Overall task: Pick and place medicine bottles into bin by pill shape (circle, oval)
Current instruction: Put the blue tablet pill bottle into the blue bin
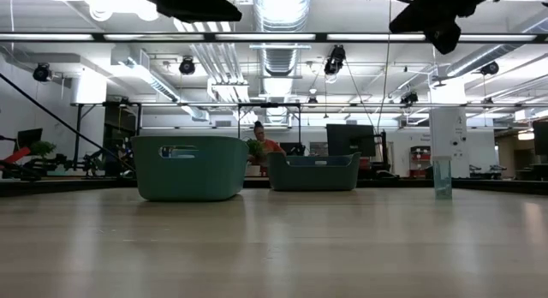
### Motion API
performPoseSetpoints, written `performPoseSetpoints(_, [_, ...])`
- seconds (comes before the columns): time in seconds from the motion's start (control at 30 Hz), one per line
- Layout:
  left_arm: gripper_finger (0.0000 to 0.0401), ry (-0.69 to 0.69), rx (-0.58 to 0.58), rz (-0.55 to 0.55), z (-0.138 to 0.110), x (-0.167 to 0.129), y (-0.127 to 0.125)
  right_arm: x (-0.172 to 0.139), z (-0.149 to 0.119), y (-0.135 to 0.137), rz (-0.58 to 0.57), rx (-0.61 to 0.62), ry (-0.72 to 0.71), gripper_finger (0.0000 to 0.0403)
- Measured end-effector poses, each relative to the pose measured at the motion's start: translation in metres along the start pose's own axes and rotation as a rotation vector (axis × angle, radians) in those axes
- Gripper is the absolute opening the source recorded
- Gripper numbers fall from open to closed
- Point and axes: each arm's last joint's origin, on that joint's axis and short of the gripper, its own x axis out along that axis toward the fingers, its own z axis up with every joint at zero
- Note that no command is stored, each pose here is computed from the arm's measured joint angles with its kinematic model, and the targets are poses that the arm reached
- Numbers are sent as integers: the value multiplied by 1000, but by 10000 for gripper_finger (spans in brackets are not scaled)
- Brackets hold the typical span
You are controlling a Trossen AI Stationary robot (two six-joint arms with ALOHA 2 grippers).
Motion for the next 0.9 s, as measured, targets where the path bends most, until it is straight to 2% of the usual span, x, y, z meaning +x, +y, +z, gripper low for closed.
performPoseSetpoints(0.23, [153, -60, 49, 114, -7, -9, 6, -5, 20, 7, -159, 117, 242, 9])
performPoseSetpoints(0.4, [153, -103, 94, 149, -4, -19, 11, -8, 29, 6, -333, 195, 413, 9])
performPoseSetpoints(0.53, [153, -129, 125, 170, 0, -27, 16, -8, 33, 4, -427, 262, 554, 9])
performPoseSetpoints(0.73, [153, -127, 180, 184, -2, -32, 18, 1, 40, -3, -482, 376, 685, 9])
performPoseSetpoints(0.9, [153, -108, 246, 198, -19, -33, 16, 15, 43, -17, -505, 479, 748, 9])
